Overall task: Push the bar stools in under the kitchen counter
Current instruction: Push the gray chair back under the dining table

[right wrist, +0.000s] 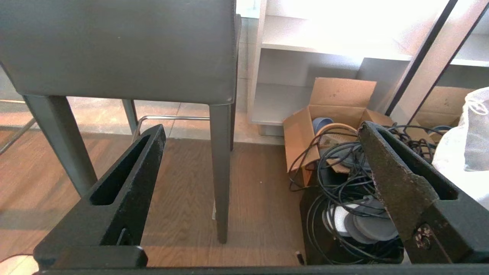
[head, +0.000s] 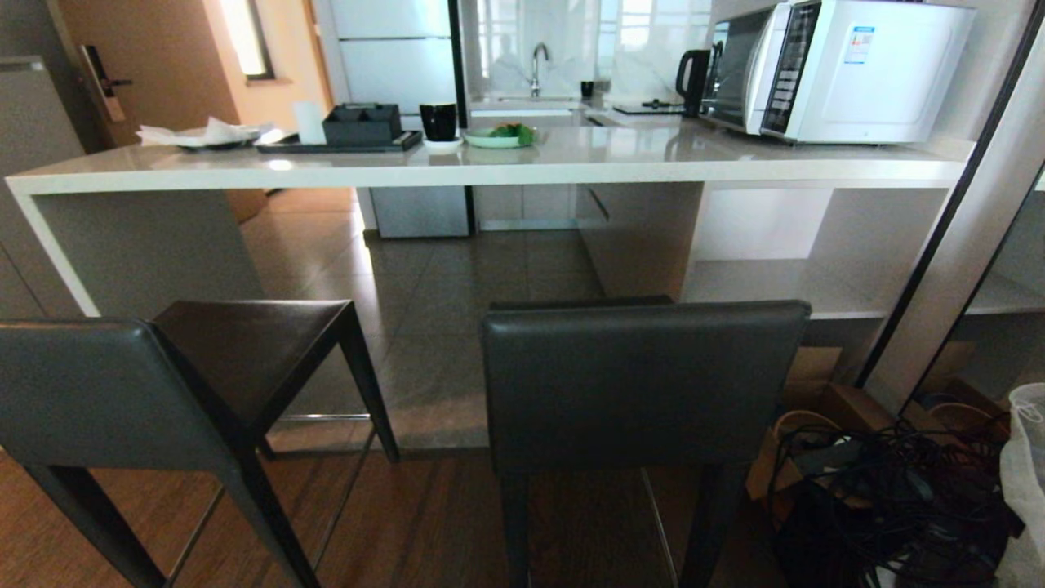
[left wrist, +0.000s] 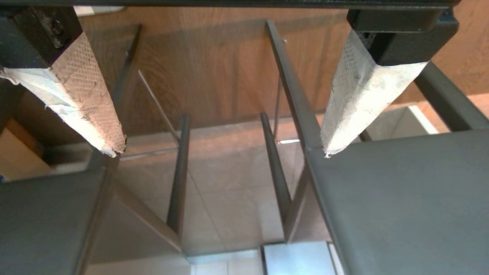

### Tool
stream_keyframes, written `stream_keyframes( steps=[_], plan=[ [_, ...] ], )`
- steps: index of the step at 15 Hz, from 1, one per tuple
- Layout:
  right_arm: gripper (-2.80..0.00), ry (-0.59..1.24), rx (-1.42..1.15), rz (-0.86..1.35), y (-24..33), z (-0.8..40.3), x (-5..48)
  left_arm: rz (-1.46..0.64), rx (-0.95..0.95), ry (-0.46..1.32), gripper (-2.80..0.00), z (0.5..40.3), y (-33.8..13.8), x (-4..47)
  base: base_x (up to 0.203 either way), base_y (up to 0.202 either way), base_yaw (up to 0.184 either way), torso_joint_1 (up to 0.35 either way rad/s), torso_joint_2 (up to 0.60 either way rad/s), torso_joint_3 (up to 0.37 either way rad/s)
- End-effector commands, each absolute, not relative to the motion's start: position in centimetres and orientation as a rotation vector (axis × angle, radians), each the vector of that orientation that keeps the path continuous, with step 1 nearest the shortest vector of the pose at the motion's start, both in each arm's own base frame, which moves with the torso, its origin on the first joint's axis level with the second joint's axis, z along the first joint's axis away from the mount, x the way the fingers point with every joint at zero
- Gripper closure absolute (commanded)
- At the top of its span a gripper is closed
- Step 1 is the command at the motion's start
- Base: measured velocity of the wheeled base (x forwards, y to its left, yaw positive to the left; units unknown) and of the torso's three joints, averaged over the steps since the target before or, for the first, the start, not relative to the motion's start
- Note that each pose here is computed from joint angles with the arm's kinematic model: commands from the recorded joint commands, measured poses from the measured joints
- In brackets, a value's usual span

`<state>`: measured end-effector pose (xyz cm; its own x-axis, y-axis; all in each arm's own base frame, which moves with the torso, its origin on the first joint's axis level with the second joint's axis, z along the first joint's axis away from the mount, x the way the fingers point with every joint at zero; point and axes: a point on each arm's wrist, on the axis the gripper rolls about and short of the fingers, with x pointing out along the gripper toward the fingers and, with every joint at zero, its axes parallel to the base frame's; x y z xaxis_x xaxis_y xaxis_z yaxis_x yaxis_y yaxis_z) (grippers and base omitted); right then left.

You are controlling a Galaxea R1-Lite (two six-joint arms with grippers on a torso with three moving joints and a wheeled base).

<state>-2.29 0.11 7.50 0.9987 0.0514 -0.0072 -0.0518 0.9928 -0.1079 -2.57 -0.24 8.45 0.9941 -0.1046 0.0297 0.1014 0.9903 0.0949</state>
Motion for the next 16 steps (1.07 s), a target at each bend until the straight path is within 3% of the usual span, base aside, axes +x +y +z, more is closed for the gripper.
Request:
stream_keyframes(
  steps=[1, 6, 16],
  plan=[
    [-2.80, 0.011, -0.109, 0.050, 0.10, 7.38, -2.27, -0.103, 0.090, -0.034, -2.80, 8.45, -0.23, -2.55, 0.000, 0.000, 0.000, 0.000, 0.00, 0.000],
    [-2.80, 0.012, -0.119, 0.055, 0.11, 7.36, -2.27, -0.076, 0.123, 0.097, -2.80, 7.83, -0.16, -2.89, 0.000, 0.000, 0.000, 0.000, 0.00, 0.000],
    [-2.80, 0.015, -0.055, 0.017, 0.03, 7.36, -2.27, 0.000, 0.020, 0.040, -2.80, 7.67, 0.00, -2.50, 0.000, 0.000, 0.000, 0.000, 0.00, 0.000]
  ],
)
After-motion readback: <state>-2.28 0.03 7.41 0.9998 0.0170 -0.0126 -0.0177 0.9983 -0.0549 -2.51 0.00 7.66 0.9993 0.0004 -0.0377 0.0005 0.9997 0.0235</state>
